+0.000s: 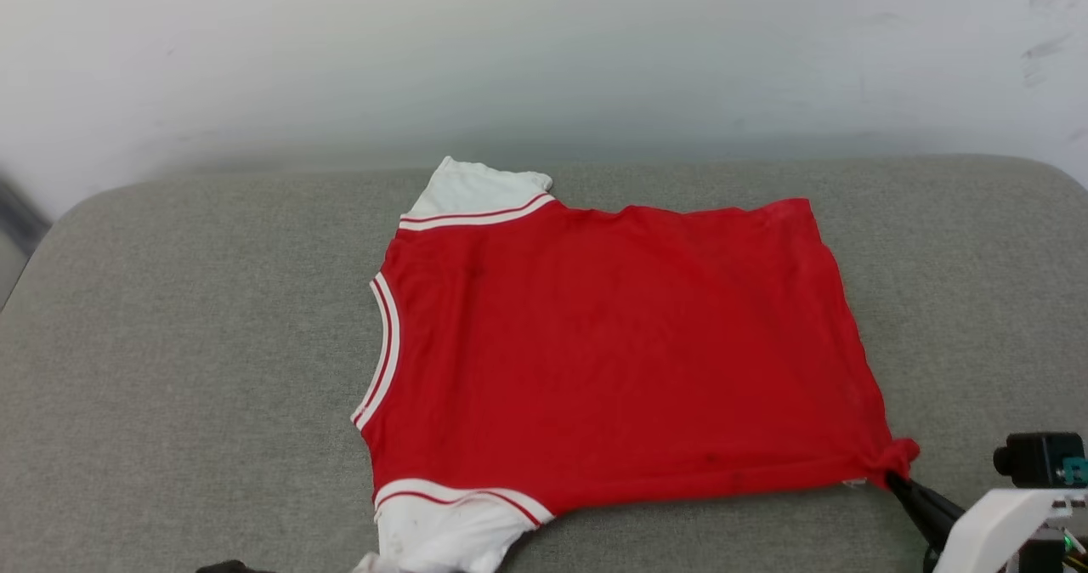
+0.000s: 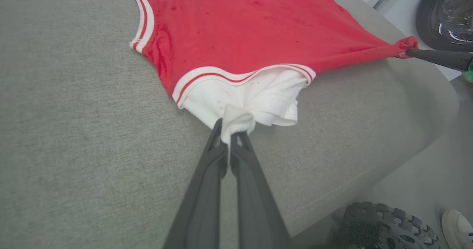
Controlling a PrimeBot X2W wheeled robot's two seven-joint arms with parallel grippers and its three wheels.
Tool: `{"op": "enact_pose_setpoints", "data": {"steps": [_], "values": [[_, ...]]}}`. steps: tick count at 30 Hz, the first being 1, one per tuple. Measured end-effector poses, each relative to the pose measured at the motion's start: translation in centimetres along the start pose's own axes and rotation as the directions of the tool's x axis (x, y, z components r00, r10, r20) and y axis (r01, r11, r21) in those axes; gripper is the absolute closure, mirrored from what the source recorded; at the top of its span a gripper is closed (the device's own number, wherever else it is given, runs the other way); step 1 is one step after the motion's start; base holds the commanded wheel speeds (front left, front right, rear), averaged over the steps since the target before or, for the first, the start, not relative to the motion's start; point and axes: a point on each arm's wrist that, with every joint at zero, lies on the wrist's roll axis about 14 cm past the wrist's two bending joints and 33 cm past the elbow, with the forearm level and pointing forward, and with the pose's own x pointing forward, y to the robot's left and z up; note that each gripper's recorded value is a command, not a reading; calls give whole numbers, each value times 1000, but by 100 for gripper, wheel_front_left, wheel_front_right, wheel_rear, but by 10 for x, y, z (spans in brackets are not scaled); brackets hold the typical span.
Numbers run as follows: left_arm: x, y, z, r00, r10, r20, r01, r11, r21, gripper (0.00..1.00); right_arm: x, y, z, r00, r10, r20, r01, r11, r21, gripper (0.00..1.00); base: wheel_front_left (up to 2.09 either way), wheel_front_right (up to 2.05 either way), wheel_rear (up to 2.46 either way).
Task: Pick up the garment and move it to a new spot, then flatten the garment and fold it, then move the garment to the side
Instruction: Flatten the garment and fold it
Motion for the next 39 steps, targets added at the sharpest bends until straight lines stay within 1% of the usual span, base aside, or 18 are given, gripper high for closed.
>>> {"op": "enact_pose_setpoints", "data": {"steps": [5,8,13,15,17,23,28,33,36,38,39], "values": [[-14,-11,-17,997,-31,-68,28,999,-37,100,-25,-6,-20,999,-10,-46,10,1000,3,100,0,0,0],[-17,-13,-18,996,-39,-77,36,999,-41,100,-34,-6,-24,998,-12,-54,13,1000,6,100,0,0,0],[-8,-12,2,999,-41,-4,41,999,-21,100,-35,0,-15,1000,0,-28,1,1000,25,100,0,0,0],[-2,-10,13,998,-41,36,42,999,-12,100,-34,2,-9,1000,6,-8,-5,999,50,100,0,0,0],[6,-11,26,996,-46,79,48,998,-32,100,-32,7,-4,1000,19,0,-19,997,75,100,0,0,0],[29,-3,55,988,-66,138,63,998,22,100,-20,10,20,999,33,18,-34,998,57,100,0,0,0],[57,7,76,983,-70,172,64,997,39,100,0,11,33,999,34,-4,-34,999,26,100,0,0,0],[89,23,72,990,-63,125,56,997,59,100,27,7,32,997,16,-79,-18,1000,-18,100,0,0,0],[105,29,65,995,-66,82,60,996,70,100,41,3,24,991,0,-136,-3,1000,-26,100,0,0,0],[114,35,60,996,-56,65,52,997,64,100,50,0,23,989,-11,-145,8,1000,-22,100,0,0,0],[118,38,59,997,-50,57,45,996,77,100,54,0,23,989,-15,-150,11,1000,-22,100,0,0,0]]}}
